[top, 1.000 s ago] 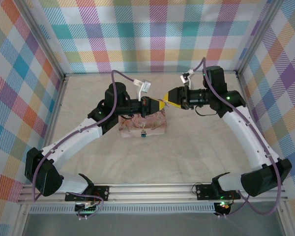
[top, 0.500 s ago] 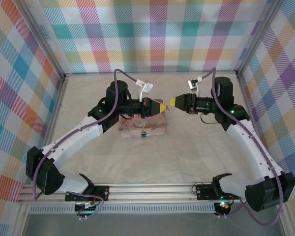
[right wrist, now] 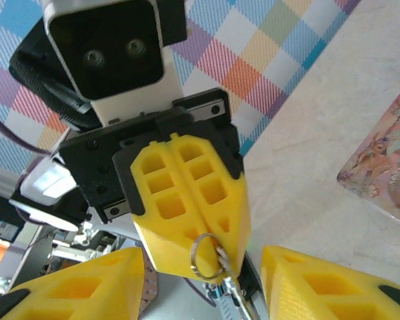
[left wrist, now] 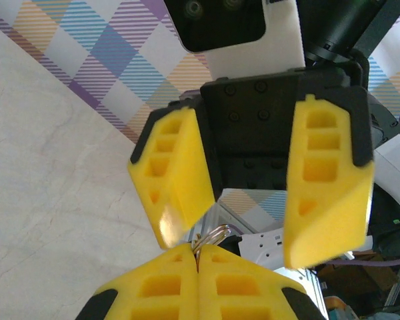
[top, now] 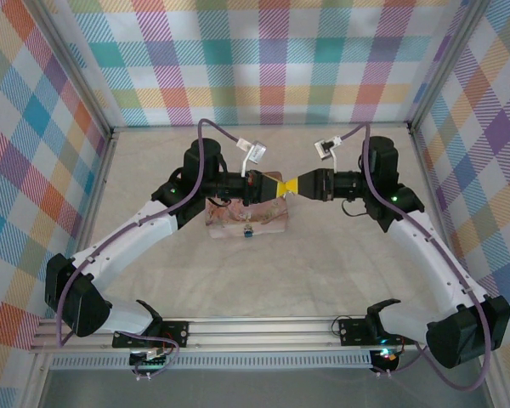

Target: Unlock a padlock with a key

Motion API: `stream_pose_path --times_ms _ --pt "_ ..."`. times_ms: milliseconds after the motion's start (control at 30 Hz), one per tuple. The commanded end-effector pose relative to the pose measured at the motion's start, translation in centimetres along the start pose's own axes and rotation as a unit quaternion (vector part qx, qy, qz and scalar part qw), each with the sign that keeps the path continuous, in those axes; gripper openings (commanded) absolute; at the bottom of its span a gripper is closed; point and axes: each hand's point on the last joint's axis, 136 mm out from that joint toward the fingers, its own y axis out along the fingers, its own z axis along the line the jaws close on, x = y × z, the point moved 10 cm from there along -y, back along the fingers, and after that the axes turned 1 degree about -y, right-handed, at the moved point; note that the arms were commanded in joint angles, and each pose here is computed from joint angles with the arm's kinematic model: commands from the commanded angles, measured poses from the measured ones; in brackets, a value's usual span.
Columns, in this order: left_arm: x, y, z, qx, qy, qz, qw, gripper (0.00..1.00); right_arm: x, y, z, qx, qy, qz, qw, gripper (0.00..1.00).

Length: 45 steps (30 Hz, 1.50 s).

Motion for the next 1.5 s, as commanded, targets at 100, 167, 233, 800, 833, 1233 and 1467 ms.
stream_pose_path --times_ms 100,167,233,800,833,1233,1467 --pt "0.6 0.0 -1.2 -0.022 0.021 0.001 1.0 0.0 0.3 0.1 0.9 0.02 -0.031 0.013 0.999 0.41" --pt "0.6 0.1 -1.2 -0.023 0.02 0.002 1.0 0.0 0.2 0.1 1.0 0.021 -0.033 0.014 0.999 0.33" --pt "0.6 0.0 -1.2 -0.025 0.02 0.004 0.999 0.0 0.2 0.1 1.0 0.017 -0.033 0.014 0.999 0.27" --pt "0.3 -0.1 -1.4 -0.034 0.026 0.015 0.999 0.0 0.4 -0.2 1.9 0.029 -0.055 0.013 0.998 0.03" --pt "0.3 -0.1 -1.3 -0.034 0.025 0.016 0.999 0.0 0.3 -0.2 1.8 0.028 -0.055 0.013 0.998 0.02" --pt "0.3 -1.7 -0.7 -0.01 0.009 -0.018 1.0 0.37 0.6 -0.7 0.9 0.003 -0.039 -0.009 0.999 0.0" --pt "0.1 -2.6 -0.8 -0.002 0.004 -0.038 0.999 0.54 0.9 -1.0 1.0 -0.023 -0.039 -0.036 0.998 0.0"
